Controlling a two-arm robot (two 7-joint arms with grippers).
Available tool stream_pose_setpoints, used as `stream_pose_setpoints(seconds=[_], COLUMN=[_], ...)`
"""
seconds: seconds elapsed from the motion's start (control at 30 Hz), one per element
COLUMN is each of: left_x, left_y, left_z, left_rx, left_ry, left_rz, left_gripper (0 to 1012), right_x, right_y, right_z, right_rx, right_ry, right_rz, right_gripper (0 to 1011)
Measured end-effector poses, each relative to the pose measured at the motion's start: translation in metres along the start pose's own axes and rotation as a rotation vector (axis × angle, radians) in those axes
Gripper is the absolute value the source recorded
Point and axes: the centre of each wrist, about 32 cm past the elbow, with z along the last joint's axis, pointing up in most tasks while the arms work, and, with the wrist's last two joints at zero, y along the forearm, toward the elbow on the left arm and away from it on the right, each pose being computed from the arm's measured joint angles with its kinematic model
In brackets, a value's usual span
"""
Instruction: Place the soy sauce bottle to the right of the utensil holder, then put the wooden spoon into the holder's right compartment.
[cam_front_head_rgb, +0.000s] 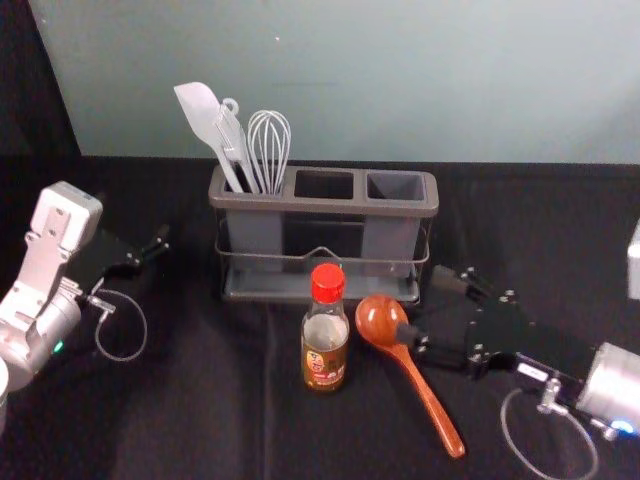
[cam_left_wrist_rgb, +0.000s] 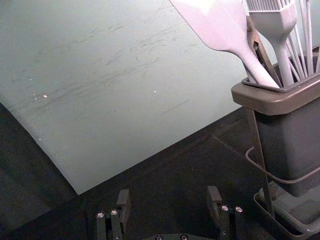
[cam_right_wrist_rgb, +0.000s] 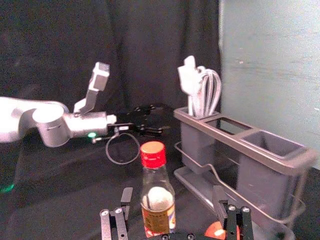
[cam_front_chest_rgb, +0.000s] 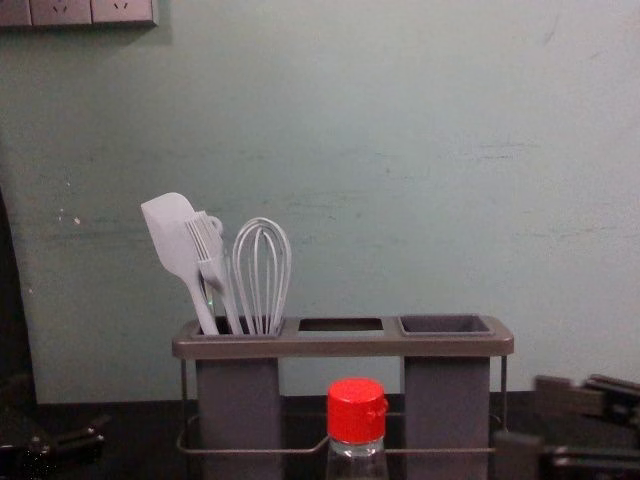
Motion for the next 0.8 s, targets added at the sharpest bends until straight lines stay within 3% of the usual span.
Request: stream_pose_setpoints(seconds=[0.27, 0.57, 0.8], left_x=[0.0, 0.0, 0.0], left_y=[0.0, 0.0, 0.0], left_z=[0.0, 0.0, 0.0], left_rx=[0.0, 0.0, 0.0], left_ry=[0.0, 0.0, 0.0], left_rz=[0.0, 0.0, 0.0], left_gripper=[1005, 1005, 1005], right_x=[0.004, 0.007, 0.009], right_y=[0.027, 0.051, 0.061], right_z=[0.006, 0.007, 0.006], right_rx=[-0.039, -0.055, -0.05], right_ry=[-0.052, -0.059, -0.058], right_rz=[0.082, 0.143, 0.152], right_gripper=[1003, 1003, 1002])
